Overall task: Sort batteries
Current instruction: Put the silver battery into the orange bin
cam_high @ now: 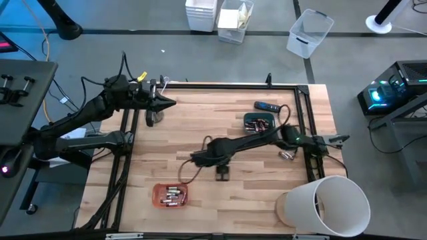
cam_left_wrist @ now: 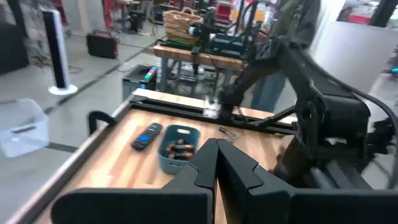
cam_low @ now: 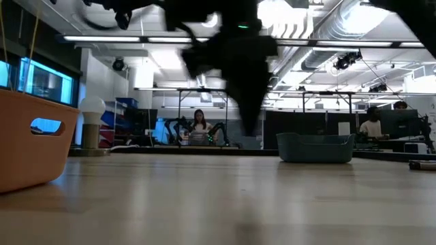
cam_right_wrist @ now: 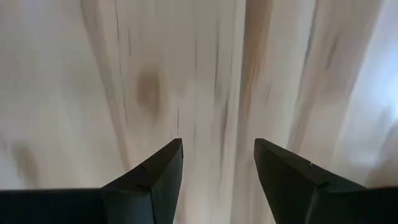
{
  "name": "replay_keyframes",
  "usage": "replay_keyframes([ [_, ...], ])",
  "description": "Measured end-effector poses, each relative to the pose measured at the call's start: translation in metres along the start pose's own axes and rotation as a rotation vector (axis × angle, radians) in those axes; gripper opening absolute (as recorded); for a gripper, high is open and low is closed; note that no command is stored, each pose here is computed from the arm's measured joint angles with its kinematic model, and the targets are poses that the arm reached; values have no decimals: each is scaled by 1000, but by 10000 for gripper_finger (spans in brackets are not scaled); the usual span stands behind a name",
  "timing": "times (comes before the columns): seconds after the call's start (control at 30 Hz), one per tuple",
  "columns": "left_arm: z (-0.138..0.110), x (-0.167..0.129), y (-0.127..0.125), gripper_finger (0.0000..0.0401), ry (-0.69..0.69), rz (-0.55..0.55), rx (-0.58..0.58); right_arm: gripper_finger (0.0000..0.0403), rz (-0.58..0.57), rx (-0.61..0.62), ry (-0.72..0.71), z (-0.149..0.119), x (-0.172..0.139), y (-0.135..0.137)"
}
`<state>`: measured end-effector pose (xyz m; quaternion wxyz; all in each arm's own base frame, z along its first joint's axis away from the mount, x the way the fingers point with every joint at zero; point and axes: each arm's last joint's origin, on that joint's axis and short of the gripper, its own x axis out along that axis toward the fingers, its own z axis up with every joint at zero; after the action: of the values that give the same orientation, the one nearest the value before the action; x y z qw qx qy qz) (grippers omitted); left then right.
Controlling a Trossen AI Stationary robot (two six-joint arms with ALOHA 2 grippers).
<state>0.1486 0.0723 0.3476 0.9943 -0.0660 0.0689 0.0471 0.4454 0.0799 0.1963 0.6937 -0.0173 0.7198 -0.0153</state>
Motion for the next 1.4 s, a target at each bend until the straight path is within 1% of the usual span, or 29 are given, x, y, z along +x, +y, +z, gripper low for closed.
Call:
replay_keyframes([
  [0.07,0,-1,3,0,-3,18,21,193,37,42,16,-23,-1,-8],
  [0.13,1,-3,7,0,-6,40,21,194,67,125,-22,-53,-12,-18],
  [0.2,1,-5,10,0,-7,46,17,194,69,253,-45,-91,-20,-31],
  [0.33,0,-4,17,0,5,4,12,194,70,548,-41,-167,-22,-51],
  [0.43,-3,0,20,0,23,8,0,193,97,680,8,-213,-12,-54],
  [0.53,-4,3,22,0,31,8,-17,189,97,742,75,-243,7,-53],
  [0.63,-5,6,24,0,39,9,-53,184,63,772,91,-256,22,-55],
  [0.7,-5,7,25,0,41,11,-73,183,37,770,66,-257,28,-58],
  [0.77,-5,8,25,0,42,17,-83,183,35,744,55,-258,33,-60],
  [0.97,-5,8,25,0,42,18,-103,183,28,701,104,-269,50,-61],
  [1.13,-5,8,25,0,41,21,-141,183,32,689,92,-272,59,-61],
  [1.27,-5,8,25,0,42,23,-146,182,47,692,71,-274,70,-60],
  [1.33,-5,8,26,0,41,35,-146,177,57,698,62,-275,74,-60],
  [1.4,-5,8,26,0,40,54,-146,157,65,698,60,-276,76,-60],
])
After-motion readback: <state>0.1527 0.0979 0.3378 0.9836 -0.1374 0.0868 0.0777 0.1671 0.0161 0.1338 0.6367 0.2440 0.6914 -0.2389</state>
